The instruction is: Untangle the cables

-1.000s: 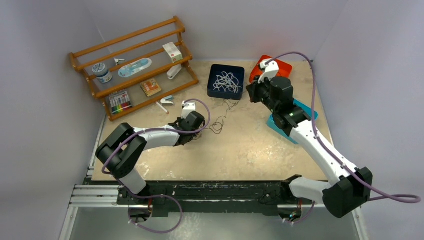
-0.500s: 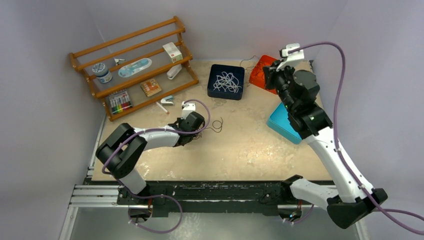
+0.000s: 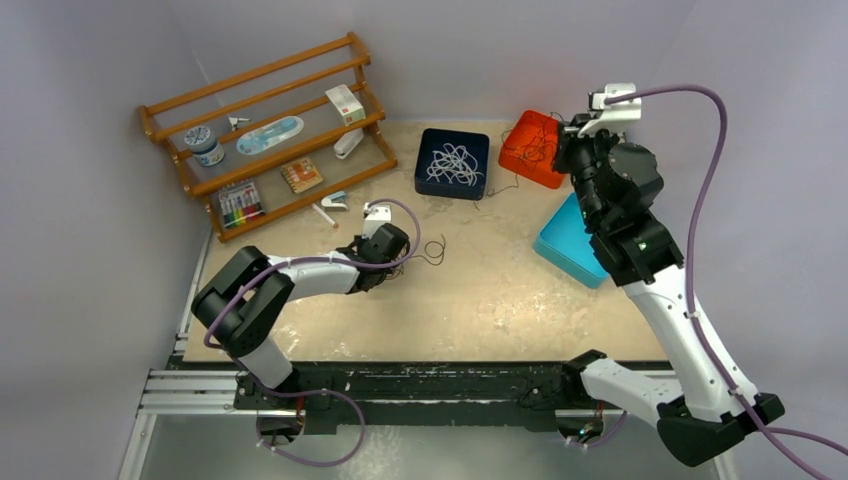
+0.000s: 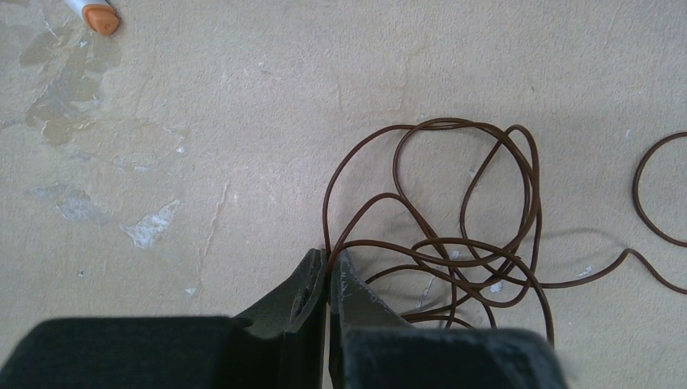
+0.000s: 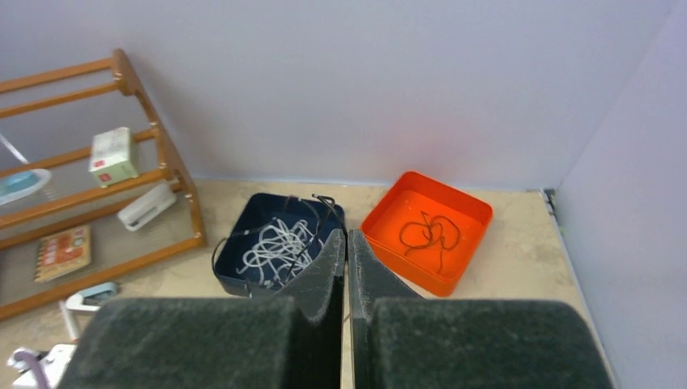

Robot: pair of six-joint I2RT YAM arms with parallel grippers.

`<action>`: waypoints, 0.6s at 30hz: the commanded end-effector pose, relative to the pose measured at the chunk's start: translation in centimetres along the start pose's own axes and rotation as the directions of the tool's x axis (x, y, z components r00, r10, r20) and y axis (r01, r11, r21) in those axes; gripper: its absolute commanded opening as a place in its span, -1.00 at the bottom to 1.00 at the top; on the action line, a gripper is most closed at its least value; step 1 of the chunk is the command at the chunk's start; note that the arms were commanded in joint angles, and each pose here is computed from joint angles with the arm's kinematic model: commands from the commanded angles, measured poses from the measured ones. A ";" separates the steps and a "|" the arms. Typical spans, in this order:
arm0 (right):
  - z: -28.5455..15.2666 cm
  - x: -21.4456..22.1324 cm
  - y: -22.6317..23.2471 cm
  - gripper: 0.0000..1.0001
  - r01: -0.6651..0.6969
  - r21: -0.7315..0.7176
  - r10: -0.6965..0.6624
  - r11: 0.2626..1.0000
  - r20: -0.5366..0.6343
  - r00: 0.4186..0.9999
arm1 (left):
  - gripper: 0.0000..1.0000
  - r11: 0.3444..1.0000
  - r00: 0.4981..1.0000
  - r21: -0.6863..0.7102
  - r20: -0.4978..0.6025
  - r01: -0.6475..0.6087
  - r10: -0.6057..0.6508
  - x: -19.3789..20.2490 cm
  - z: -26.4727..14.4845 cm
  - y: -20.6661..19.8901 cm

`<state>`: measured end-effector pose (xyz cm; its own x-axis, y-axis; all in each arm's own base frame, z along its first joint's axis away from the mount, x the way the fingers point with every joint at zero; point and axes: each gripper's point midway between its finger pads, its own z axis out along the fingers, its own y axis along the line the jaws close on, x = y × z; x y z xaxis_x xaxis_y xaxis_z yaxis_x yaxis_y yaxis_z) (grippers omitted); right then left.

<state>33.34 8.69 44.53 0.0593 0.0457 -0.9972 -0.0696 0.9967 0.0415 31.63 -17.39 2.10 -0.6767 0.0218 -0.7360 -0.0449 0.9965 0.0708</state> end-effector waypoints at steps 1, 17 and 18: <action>0.3 1.0 -2.6 -1.00 -0.011 0.151 0.011 0.988 0.000 1.000 | -1.00 0.999 0.999 0.026 0.017 0.028 -0.029 -0.8 0.1 -0.7; -0.7 10.3 -14.5 -1.00 -0.117 0.531 0.197 0.839 -0.097 0.976 | -1.00 0.999 1.000 0.039 0.001 0.002 -0.002 -0.8 0.3 -1.2; -1.0 10.6 -14.9 -1.00 -0.124 0.549 0.206 0.827 -0.089 0.975 | -1.00 0.999 1.000 0.039 0.000 0.002 -0.002 -0.8 0.3 -1.2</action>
<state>35.09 -4.23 31.76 -0.1680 0.1713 -0.9708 0.4128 0.9065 0.0885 31.73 -17.82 2.06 -0.6814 0.0218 -0.7316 -0.0334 0.9976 0.0609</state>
